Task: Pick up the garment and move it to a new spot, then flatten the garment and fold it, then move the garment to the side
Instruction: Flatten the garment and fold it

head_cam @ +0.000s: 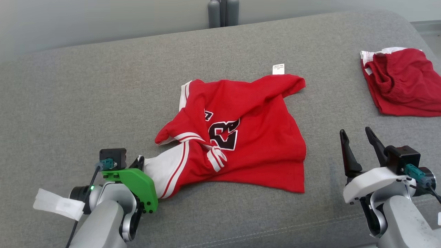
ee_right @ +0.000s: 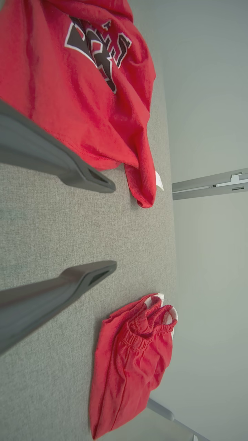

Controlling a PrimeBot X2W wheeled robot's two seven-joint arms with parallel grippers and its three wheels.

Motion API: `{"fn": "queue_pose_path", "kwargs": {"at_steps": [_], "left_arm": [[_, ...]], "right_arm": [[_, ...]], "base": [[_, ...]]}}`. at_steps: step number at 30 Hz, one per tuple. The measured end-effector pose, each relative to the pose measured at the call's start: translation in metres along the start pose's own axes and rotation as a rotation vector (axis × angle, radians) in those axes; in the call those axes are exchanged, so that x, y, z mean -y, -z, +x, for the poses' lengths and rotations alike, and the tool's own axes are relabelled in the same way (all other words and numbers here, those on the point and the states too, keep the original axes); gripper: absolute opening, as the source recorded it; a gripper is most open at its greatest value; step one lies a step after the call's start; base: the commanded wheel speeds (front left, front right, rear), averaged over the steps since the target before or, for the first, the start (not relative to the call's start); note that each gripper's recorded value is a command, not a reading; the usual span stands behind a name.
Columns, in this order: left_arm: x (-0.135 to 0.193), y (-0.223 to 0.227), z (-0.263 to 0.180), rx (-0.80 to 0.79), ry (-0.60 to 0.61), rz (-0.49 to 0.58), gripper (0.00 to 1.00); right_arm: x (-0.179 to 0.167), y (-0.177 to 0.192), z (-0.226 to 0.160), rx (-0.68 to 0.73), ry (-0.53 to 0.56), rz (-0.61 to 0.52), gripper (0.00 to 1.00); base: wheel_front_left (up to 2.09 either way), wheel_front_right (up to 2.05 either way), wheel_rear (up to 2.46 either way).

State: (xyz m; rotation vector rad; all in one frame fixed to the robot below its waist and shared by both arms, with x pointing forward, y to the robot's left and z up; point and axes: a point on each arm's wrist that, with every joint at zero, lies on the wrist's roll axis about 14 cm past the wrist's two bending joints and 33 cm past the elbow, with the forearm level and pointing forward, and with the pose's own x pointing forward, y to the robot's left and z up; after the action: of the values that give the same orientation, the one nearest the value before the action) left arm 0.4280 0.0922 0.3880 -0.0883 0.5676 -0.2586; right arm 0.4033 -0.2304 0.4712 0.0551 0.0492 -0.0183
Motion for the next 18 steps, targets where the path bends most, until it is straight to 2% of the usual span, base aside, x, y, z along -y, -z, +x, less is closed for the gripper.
{"fn": "queue_pose_path", "kwargs": {"at_steps": [3,9,18], "left_arm": [[-0.002,-0.005,-0.001,0.028,-0.009,-0.014,0.0],[-0.024,-0.035,-0.007,0.159,-0.085,-0.11,0.0],[-0.091,-0.031,-0.034,0.238,-0.295,-0.271,0.0]], "right_arm": [[-0.001,0.0,0.001,0.0,-0.004,0.0,1.0],[-0.005,-0.002,0.005,0.006,-0.015,-0.001,1.0],[-0.018,-0.002,0.014,0.011,-0.048,0.004,1.0]], "base": [[0.0,0.0,0.0],[0.0,0.0,0.0],[0.0,0.0,0.0]]}}
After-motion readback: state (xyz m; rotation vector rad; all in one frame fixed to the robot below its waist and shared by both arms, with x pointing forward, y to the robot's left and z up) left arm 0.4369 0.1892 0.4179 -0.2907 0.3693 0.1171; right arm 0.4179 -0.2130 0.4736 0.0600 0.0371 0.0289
